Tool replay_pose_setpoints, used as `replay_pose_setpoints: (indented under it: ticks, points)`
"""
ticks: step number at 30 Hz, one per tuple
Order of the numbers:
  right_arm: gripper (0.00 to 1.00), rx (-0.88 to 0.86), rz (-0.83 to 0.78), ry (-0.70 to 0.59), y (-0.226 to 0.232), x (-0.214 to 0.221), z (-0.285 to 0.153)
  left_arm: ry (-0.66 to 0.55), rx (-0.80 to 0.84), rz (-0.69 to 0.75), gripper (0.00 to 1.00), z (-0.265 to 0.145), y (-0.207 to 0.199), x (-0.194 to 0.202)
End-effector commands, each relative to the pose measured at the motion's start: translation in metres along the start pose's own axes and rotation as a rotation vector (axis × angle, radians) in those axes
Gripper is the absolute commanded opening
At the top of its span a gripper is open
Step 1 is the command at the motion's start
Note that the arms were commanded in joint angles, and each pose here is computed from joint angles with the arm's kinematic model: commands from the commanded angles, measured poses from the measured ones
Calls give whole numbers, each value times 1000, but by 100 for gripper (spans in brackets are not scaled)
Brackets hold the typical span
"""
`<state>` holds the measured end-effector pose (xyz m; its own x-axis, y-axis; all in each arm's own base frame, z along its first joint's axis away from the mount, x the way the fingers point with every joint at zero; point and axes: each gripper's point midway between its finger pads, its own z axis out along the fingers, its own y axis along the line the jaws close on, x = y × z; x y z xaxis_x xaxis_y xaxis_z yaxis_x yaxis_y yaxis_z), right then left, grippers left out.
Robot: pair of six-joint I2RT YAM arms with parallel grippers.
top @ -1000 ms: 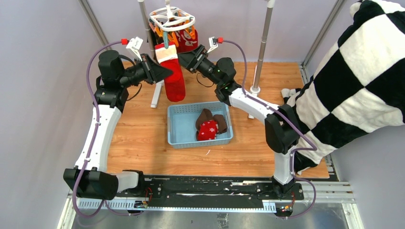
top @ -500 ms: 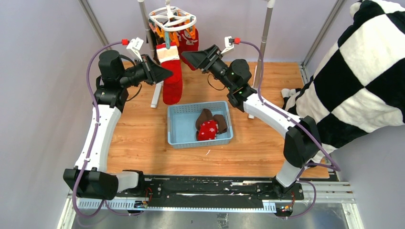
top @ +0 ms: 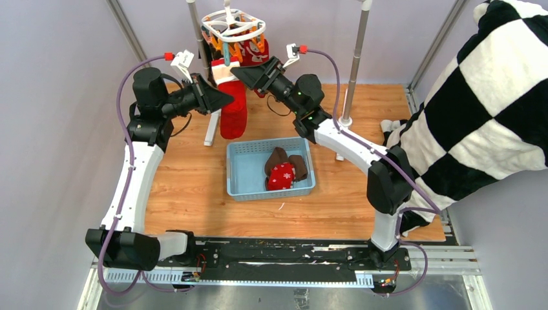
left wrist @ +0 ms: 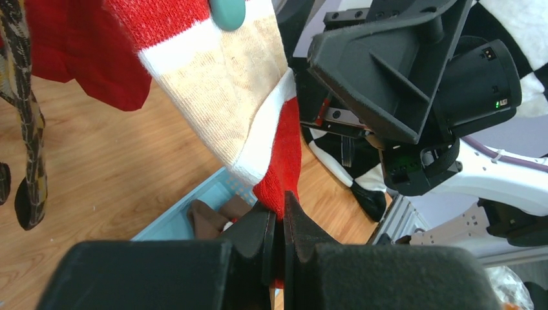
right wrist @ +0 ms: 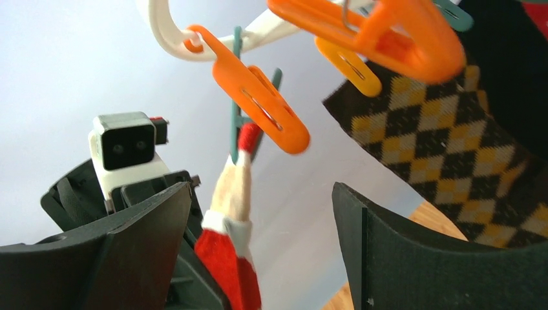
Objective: Remove the socks clipped to the hanger
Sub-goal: Remove the sock from the hanger.
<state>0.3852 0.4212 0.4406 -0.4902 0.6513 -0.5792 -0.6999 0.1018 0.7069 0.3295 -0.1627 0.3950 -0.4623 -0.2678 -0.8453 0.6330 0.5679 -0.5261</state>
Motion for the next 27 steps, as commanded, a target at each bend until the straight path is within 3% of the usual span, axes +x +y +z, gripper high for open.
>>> replay_pose_setpoints:
  ticks: [1,14,27]
  points:
    - [86,-88,-21,-17,30,-5,21,-7,34,28,0,-5,-16,-7]
    - [77,-130,2,-74,31,-29,67,23,-6,63,0,-11,-12,-3]
    - [77,-139,30,-16,23,-21,65,28,0,107,0,-17,-17,0]
